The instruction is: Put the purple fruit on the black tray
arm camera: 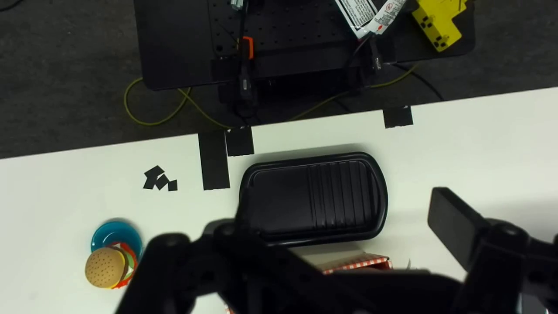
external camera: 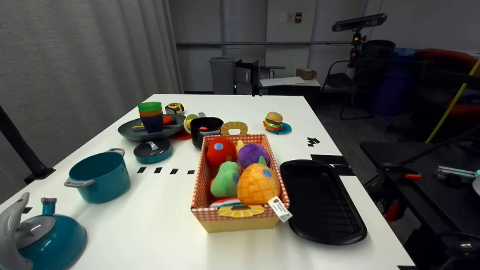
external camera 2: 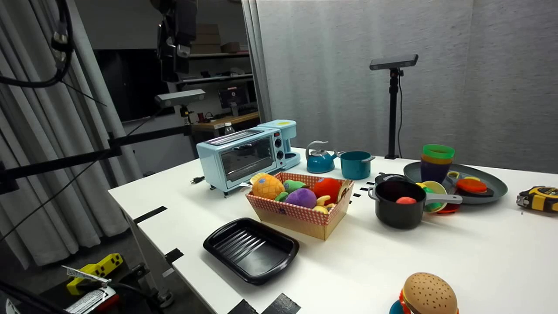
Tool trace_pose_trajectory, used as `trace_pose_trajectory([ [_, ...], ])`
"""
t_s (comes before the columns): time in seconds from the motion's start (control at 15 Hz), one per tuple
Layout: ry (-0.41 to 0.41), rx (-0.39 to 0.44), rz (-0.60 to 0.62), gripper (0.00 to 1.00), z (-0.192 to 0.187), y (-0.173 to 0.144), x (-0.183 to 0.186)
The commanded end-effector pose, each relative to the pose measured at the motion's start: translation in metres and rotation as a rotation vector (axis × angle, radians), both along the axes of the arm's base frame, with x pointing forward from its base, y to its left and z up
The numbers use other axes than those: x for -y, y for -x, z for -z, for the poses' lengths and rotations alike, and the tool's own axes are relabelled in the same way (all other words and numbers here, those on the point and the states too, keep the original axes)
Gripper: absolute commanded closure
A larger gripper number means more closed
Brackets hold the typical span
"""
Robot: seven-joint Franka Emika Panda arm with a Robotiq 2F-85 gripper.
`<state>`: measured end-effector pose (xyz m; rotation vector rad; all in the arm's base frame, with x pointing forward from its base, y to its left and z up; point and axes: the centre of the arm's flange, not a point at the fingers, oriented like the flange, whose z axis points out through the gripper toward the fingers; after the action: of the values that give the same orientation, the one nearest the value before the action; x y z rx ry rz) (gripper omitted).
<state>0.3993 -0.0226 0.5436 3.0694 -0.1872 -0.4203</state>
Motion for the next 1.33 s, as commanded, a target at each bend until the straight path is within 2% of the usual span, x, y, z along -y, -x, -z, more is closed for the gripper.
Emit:
trace_pose_trajectory([
  [0.0, 0.006, 0.004, -0.002, 0.0, 0.003, -0.005, 0.0],
  [0.47, 0.059, 0.116, -0.018, 0.0, 0.026, -0.036, -0.003],
  [0.8, 0.041, 0.204, -0.016, 0.0, 0.056, -0.068, 0.0],
  [1.0, 0.061, 0.234, -0.01, 0.0, 0.074, -0.085, 0.002],
  [1.07, 0.039, 0.207, -0.027, 0.0, 0.064, -0.073, 0.0],
  [1.27, 0.046, 0.212, -0.022, 0.0, 0.077, -0.082, 0.0],
])
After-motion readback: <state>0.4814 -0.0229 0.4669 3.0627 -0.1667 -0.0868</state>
